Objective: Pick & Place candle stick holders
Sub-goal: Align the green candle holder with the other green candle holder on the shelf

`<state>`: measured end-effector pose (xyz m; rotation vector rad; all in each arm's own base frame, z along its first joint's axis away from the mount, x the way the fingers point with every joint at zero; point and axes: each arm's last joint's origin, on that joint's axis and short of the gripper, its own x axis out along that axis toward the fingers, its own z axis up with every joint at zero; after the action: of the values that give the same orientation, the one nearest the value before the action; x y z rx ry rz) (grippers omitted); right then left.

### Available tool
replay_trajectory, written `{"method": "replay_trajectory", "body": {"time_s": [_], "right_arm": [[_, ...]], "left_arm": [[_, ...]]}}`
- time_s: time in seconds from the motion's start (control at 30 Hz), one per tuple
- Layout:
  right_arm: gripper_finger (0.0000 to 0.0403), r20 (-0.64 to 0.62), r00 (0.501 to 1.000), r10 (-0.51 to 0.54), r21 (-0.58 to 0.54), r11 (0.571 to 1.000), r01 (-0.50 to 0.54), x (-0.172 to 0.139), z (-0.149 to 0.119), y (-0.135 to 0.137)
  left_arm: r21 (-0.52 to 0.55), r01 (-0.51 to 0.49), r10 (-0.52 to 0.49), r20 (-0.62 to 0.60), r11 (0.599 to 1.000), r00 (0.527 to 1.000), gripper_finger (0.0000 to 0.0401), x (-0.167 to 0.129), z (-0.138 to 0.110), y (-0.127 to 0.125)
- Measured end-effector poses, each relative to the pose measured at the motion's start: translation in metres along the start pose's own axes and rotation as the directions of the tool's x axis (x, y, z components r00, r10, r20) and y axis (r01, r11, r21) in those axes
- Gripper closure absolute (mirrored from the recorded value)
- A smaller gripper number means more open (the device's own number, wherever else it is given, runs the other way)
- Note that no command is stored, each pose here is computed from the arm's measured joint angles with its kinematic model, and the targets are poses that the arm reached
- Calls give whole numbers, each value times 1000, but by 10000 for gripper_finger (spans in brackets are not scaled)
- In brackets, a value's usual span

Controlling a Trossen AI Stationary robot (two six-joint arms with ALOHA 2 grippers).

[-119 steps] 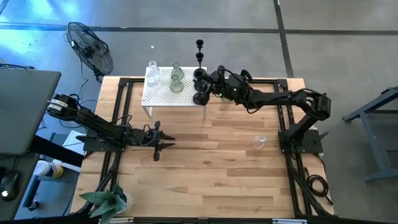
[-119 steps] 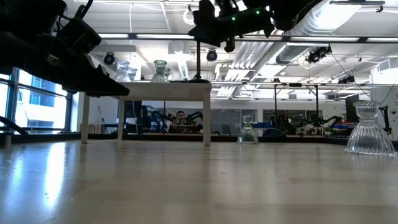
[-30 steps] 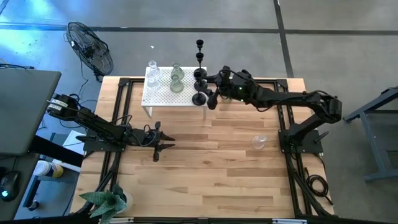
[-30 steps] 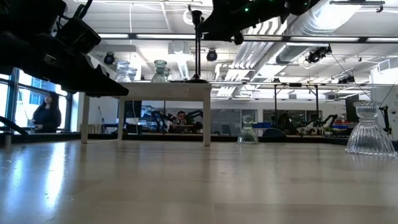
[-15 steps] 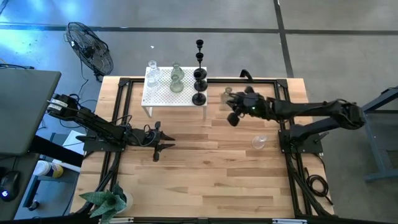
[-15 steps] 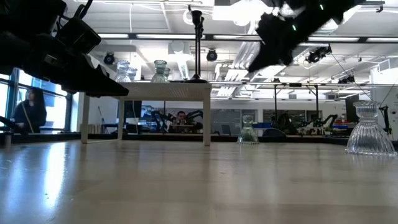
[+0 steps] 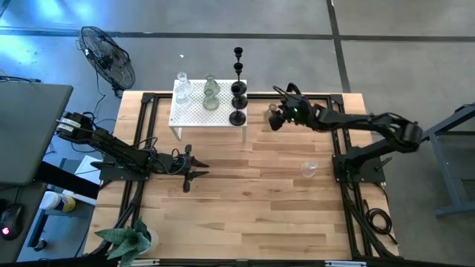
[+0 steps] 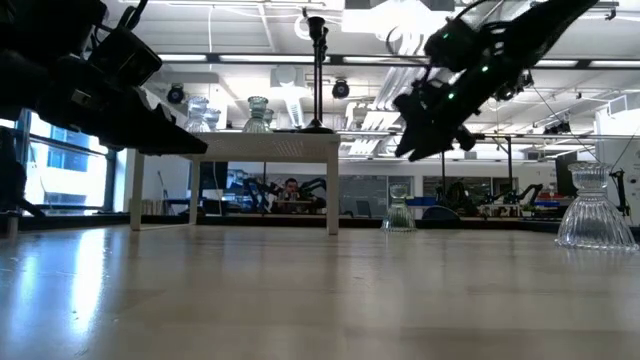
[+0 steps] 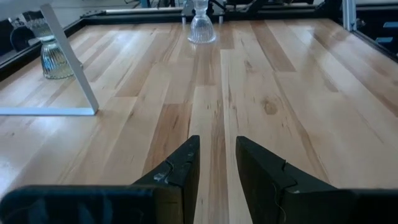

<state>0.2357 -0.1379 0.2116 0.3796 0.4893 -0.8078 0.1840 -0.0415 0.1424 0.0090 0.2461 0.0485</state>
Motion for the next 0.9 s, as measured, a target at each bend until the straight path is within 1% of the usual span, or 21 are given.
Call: {"method": "replay_trajectory", "body": {"time_s": [0.17,0.27,0.33,0.4,0.5,0.63,0.73,0.8,0.9], "right_arm": [[142,-74,995,-68,-43,997,65,25,10,-3],[114,-101,988,-116,-65,992,110,36,11,-6],[105,-110,987,-118,-61,992,111,41,12,-8],[103,-109,986,-128,-56,991,122,45,12,-10],[105,-132,979,-155,-60,987,148,49,4,-16],[107,-108,988,-109,-35,994,106,54,-1,-17],[108,-97,989,-109,-29,994,107,59,-5,-18],[115,-96,991,-98,-27,995,95,62,-7,-18],[137,-108,991,-83,-30,996,80,68,-11,-17]], "left_arm": [[-7,0,0,-10,1000,1000,302,0,-1,0],[-7,0,0,-10,1000,1000,302,0,-1,0],[-7,-1,0,-11,1000,1000,302,0,-1,0],[-6,0,0,-13,1000,1000,302,0,-1,0],[-6,0,0,-13,1000,1000,302,0,-1,0],[-6,0,0,-13,1000,1000,302,0,-1,0],[-6,0,0,-14,1000,1000,302,0,-1,0],[-6,0,0,-14,1000,1000,302,0,-1,0],[-6,0,0,-13,1000,1000,302,0,-1,0]]}}
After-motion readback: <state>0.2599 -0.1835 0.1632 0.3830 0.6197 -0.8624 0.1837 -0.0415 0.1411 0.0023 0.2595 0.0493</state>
